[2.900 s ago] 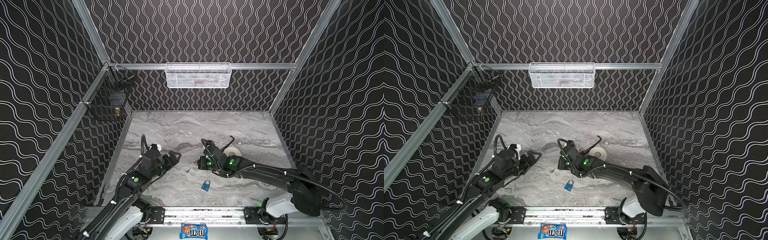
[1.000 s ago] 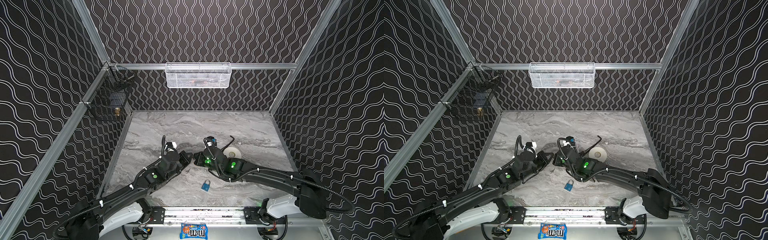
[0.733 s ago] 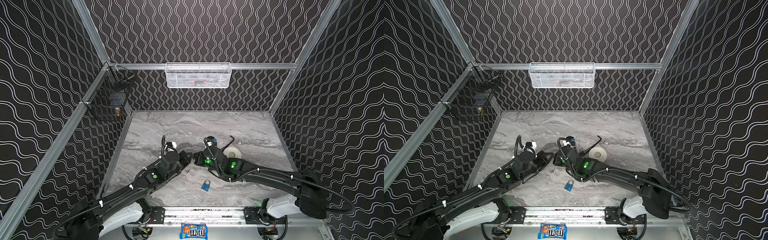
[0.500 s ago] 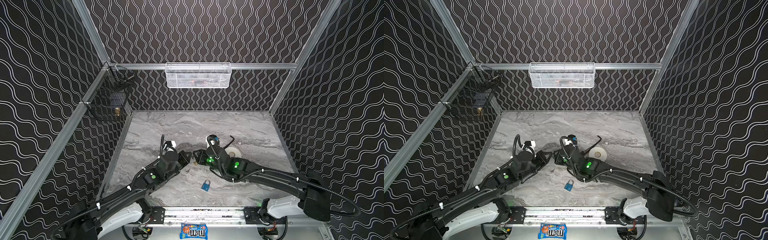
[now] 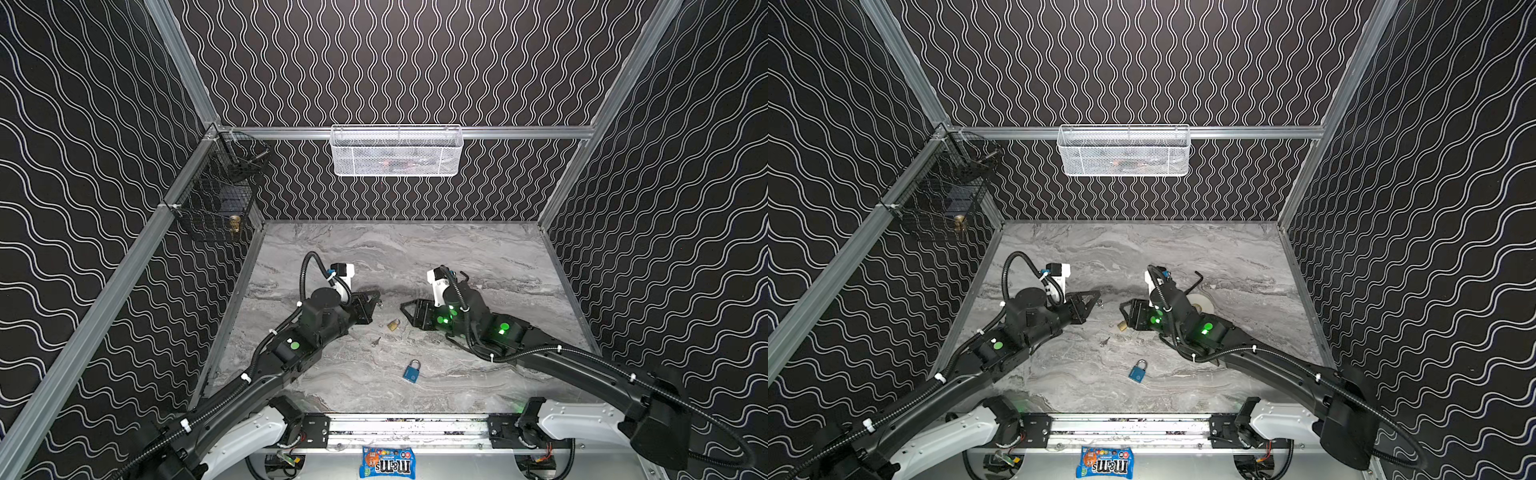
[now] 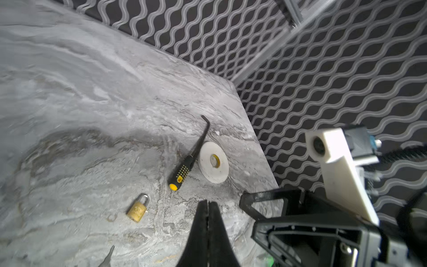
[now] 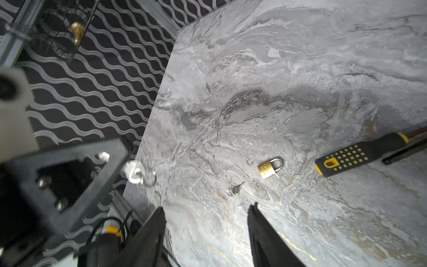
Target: Unlock with the key
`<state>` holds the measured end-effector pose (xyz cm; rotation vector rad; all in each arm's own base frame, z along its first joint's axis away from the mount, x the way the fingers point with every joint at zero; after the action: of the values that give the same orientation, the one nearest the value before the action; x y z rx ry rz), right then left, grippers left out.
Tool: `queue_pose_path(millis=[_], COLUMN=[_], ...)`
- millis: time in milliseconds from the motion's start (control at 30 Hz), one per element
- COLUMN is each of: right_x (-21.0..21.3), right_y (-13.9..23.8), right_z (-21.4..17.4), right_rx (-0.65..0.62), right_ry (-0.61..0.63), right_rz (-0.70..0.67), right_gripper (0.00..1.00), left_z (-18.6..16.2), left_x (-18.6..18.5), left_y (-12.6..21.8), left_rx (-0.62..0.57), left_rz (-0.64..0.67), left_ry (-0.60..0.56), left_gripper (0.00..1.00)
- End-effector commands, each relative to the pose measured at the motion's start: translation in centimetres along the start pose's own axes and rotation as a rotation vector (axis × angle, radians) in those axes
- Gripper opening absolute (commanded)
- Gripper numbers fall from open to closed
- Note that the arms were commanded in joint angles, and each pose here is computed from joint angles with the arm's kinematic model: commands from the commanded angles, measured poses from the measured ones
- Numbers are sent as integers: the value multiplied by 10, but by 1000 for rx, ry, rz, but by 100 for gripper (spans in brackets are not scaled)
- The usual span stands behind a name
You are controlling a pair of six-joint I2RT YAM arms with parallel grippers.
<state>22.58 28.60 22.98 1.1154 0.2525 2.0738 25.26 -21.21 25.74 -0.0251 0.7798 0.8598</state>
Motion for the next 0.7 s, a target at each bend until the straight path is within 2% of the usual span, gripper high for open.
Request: queue_pose_path(millis=[0,133,433,667], right_x=[13,25,32,35], right_y=[15,30,40,45], right_z=[-12,-11,11,22], right_rx=[86,110,108,60], right_ry=[96,157,180,225], right_rz=[162,309,500,571], right_gripper=[62,61,54,51], left_z=[6,8,8,8], left_x=[-34,-52,-73,-80], left_y=[-1,-3,-10,-11], left_rx=[35,43,74,107], left_rz=[-239,-386,-534,-566], left_ry=[-147,-202,-243,-254], left_gripper=[0,0,0,0])
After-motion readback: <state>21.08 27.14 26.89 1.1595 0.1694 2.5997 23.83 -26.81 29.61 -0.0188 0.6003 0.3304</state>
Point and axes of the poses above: each gripper's point midway between its finger pads, its own y axis back along the fingers, its own x axis along the line the jaws close on, z = x × y, the point moved 2 cm from there along y, back along the fingers, and after that the axes turned 1 degree about -y, right-handed, at the moved point
